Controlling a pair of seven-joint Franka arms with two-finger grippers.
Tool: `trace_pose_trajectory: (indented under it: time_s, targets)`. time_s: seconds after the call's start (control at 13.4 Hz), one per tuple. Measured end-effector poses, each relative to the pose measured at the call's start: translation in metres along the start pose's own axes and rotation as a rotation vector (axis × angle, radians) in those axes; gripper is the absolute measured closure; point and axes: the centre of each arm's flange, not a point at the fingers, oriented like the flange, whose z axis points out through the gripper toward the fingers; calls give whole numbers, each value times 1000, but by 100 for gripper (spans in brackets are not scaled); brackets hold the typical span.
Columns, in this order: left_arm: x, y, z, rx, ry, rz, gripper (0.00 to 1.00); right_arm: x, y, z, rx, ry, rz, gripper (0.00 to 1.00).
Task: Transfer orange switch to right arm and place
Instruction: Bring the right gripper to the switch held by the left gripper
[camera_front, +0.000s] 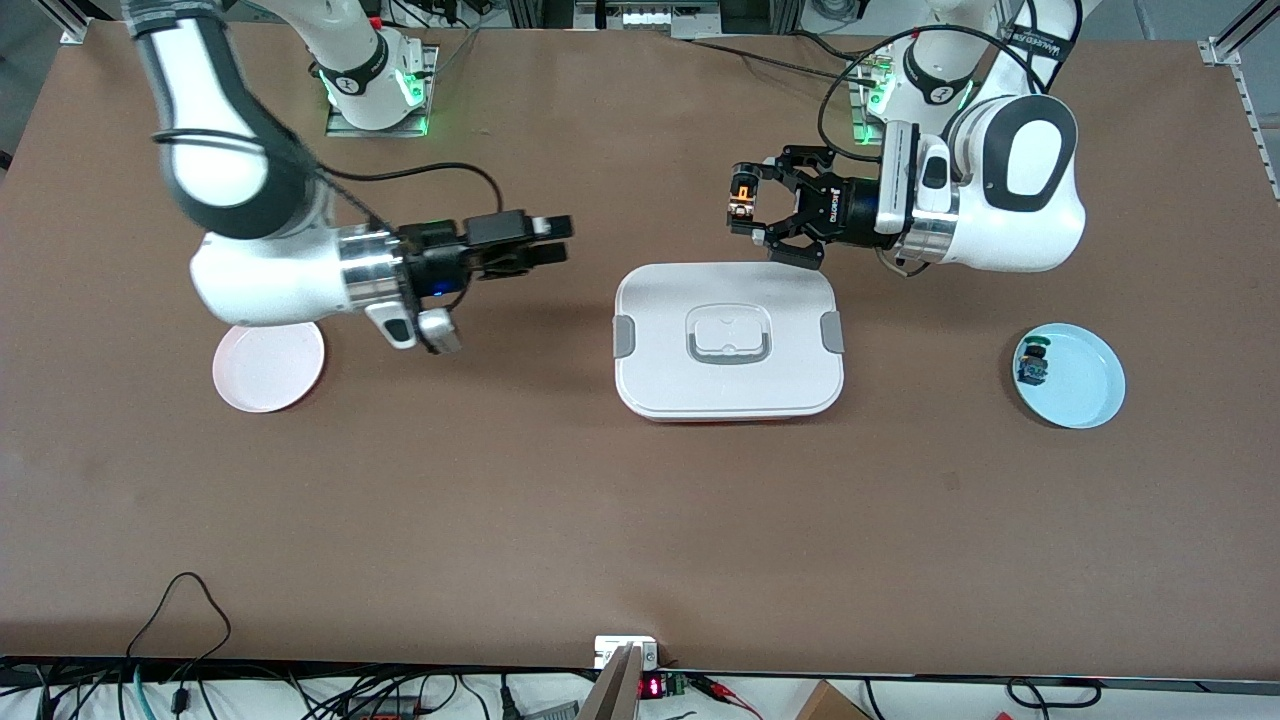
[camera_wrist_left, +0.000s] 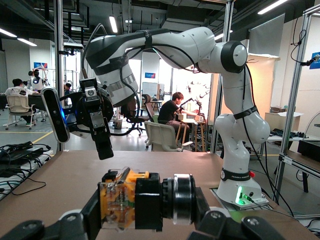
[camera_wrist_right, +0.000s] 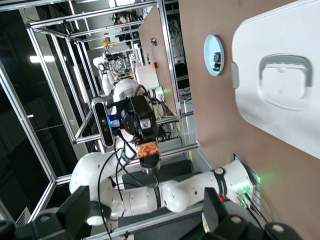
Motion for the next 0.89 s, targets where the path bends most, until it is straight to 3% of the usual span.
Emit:
trace_pose_trajectory:
  time_s: [0.3,0.6,0.89]
  targets:
    - [0,0,0,0,1,5,28,-12,-11,54,59,31,-25,0]
    - [0,0,1,0,4,8,28,-19,-1,72,169,62,-68,0]
    - [0,1,3,-2,4,9,28,-23,9,93,168,163,-161,0]
